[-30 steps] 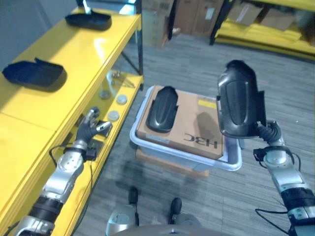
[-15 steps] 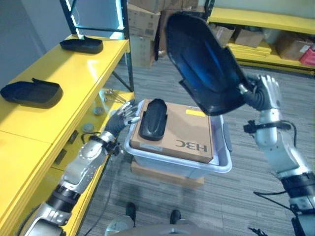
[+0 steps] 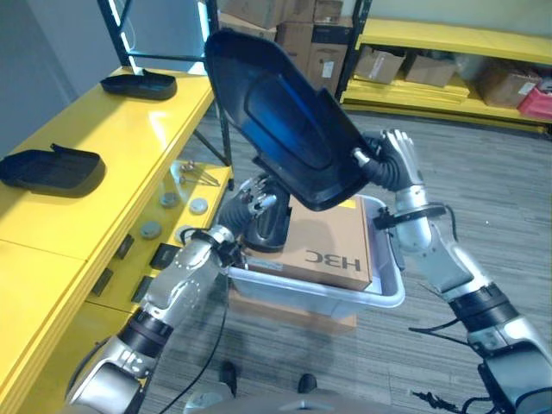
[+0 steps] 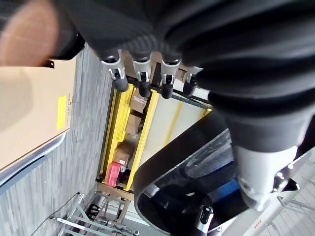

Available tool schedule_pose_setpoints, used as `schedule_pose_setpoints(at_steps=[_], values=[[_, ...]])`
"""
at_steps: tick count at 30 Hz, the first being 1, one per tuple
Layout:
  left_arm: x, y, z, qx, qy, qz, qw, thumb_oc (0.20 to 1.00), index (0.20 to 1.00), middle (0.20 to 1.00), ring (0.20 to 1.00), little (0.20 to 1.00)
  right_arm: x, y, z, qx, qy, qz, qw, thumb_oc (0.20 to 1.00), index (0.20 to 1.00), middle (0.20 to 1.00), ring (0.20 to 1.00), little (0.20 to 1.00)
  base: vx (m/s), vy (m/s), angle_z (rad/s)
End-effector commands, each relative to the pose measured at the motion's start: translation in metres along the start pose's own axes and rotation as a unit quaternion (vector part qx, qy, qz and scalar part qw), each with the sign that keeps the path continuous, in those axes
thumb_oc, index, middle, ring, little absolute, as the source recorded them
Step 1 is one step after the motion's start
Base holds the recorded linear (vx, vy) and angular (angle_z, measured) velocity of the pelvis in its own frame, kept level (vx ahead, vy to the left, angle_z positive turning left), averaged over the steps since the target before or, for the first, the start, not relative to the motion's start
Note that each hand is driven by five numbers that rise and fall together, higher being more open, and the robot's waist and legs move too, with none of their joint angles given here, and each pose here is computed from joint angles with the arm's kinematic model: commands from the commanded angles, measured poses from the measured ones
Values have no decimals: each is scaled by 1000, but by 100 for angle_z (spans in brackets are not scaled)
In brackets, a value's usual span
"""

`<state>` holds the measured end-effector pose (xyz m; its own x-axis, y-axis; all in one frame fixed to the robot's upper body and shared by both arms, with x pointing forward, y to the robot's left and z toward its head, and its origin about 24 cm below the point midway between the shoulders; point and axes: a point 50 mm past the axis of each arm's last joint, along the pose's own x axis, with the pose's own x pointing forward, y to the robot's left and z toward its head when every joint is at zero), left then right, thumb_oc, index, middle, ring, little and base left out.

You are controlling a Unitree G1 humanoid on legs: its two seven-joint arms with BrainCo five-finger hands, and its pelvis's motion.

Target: Move parts from the plastic box to the shelf.

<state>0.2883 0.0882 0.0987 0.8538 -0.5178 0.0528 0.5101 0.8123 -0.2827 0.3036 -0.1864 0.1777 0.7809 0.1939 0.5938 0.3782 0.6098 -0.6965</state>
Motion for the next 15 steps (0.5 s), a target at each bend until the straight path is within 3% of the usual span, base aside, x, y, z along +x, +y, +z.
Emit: schedule_pose_setpoints(at_steps=[1, 9, 15], values=[[20, -11, 19, -8, -50, -20, 999, 1000, 1000, 1000, 1000, 1000, 33, -7, 24, 42, -60, -30, 997, 200, 200, 200, 200, 200, -10, 10, -10], [24, -15, 30, 4, -86, -1, 996, 1000, 1000, 1000, 1000, 1000, 17, 23, 30, 120, -44, 13, 992, 200, 200, 200, 200, 200, -2, 1, -1], [24, -12, 35, 52, -101, 28, 993, 1000, 1000, 1000, 1000, 1000, 8, 37, 52, 176, -87, 34, 980, 200, 200, 200, 200, 200, -11, -3, -1]])
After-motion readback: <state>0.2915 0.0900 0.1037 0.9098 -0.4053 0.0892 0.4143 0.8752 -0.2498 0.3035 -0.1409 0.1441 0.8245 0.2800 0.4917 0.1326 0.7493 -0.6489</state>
